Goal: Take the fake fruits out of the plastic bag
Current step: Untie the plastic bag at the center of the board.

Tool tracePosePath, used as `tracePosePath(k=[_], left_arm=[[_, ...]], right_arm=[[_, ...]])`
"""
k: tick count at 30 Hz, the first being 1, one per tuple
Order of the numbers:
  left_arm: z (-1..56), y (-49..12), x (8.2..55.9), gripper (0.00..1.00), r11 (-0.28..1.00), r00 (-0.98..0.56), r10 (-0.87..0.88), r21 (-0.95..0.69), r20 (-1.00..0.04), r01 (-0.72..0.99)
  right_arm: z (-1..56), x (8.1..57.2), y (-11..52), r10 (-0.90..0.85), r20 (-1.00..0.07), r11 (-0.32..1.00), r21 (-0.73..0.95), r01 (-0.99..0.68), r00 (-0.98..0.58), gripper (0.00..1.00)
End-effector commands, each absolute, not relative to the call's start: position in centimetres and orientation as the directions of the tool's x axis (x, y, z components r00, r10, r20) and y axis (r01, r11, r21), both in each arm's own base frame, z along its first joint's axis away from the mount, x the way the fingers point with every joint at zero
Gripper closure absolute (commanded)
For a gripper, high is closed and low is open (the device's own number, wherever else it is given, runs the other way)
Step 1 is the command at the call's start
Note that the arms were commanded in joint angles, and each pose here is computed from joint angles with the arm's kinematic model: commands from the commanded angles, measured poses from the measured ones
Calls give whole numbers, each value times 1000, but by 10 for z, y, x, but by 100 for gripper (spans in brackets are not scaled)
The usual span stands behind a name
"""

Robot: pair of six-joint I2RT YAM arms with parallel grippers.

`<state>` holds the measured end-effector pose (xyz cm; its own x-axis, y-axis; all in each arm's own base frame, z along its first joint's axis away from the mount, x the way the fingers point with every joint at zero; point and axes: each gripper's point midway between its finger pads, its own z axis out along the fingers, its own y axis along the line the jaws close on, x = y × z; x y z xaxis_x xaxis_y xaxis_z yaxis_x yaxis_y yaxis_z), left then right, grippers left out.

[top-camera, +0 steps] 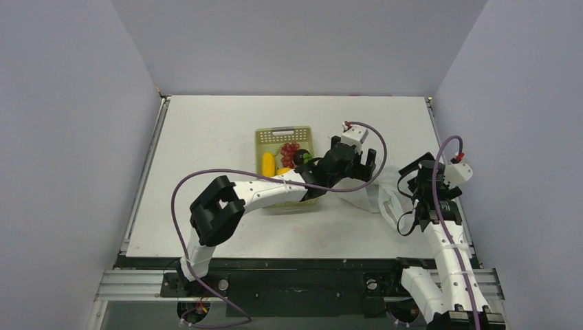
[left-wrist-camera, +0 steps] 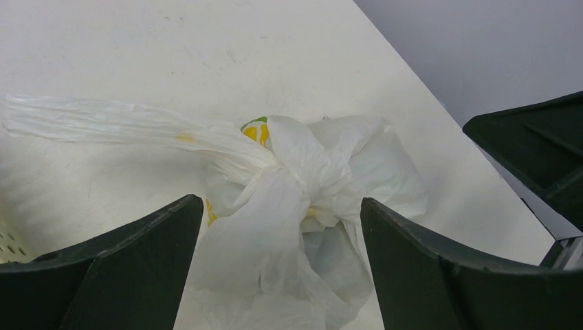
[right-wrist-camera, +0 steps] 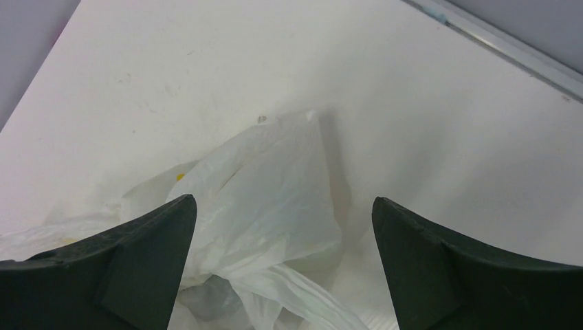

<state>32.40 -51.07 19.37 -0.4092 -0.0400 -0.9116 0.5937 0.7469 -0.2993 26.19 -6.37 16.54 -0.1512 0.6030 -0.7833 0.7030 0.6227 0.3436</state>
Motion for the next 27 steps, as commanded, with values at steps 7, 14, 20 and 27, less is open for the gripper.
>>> tracePosePath(k=[7,14,20,27], left_arm=[[164,-521,333,25,790,-478,-1,-294,-879,538],[140,-515,334,42,809,-541,52,-282,-839,516],[136,-521,336,71,771,-565,82,-307,-821,558],[135,-528,329,100,690,-616,77,-404,-784,600]], right_arm=[[167,293,-12,668,-664,738,537,408,-335,3],[153,301,0,644,-626,765,527,370,-440,5],[156,302,8,617,-628,785,531,319,-474,6],[160,302,18,609,-618,786,554,275,-497,17]])
